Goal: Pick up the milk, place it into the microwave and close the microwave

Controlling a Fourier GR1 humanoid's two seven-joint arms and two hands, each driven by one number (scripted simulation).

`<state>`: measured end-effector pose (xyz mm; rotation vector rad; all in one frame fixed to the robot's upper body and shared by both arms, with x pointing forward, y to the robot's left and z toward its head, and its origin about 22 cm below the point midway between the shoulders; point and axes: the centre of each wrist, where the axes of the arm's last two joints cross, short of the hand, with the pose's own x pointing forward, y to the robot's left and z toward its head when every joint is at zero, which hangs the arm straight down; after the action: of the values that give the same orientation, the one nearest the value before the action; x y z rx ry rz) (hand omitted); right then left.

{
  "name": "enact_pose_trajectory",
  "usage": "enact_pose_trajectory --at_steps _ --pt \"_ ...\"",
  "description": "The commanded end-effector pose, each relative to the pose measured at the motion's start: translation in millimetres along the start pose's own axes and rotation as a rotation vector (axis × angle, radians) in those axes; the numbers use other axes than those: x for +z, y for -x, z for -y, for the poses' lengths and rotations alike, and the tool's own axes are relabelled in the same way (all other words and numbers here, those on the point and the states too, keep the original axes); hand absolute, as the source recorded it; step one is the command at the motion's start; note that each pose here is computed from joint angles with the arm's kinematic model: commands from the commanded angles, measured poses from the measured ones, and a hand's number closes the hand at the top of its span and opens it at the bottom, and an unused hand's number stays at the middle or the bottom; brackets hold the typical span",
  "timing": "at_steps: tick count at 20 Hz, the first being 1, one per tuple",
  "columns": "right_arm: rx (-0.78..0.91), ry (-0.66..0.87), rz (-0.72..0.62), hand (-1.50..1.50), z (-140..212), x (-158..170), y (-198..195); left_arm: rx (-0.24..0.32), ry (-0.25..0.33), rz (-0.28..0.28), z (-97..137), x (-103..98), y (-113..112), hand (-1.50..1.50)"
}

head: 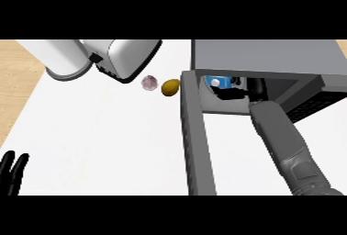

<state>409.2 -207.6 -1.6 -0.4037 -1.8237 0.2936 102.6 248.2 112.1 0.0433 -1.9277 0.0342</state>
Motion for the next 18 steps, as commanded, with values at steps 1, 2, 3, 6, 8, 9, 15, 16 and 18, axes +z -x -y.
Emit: enact_pose_trajectory --at_steps 1,2,3,6,8,9,15,16,18 --pt "0.087 0.093 -0.002 1.50 12 -22 -10 0.010 0.002 0.007 2 -7 3 -1.50" --pt "0.093 0.125 -0.037 1.50 14 -21 -7 0.003 0.011 -0.006 -3 -2 15 -1.50" --pt "0.114 0.163 -0.047 1.50 13 -15 0 -0.006 0.018 0.007 -2 -4 3 -1.50" --pt "0.224 0.252 0.007 1.50 19 -26 -9 -0.017 0.021 0.005 -1 -9 10 -1.50" --pt "0.291 0.280 0.061 1.50 16 -22 -5 -0.036 0.029 -0.006 -3 -7 8 -1.50" --pt "0.326 0.224 0.078 1.50 25 -31 -11 -0.024 0.013 -0.009 -2 -9 14 -1.50" --pt "0.385 0.069 0.046 -1.50 7 -40 -24 -0.048 0.026 -0.008 1 -16 7 -1.50" --pt "0.379 0.039 0.053 -1.50 -3 -31 -19 -0.042 0.038 -0.017 -3 -12 13 -1.50" --pt "0.379 0.001 0.055 -1.50 4 -31 -16 -0.063 0.028 -0.002 -4 -18 21 -1.50"
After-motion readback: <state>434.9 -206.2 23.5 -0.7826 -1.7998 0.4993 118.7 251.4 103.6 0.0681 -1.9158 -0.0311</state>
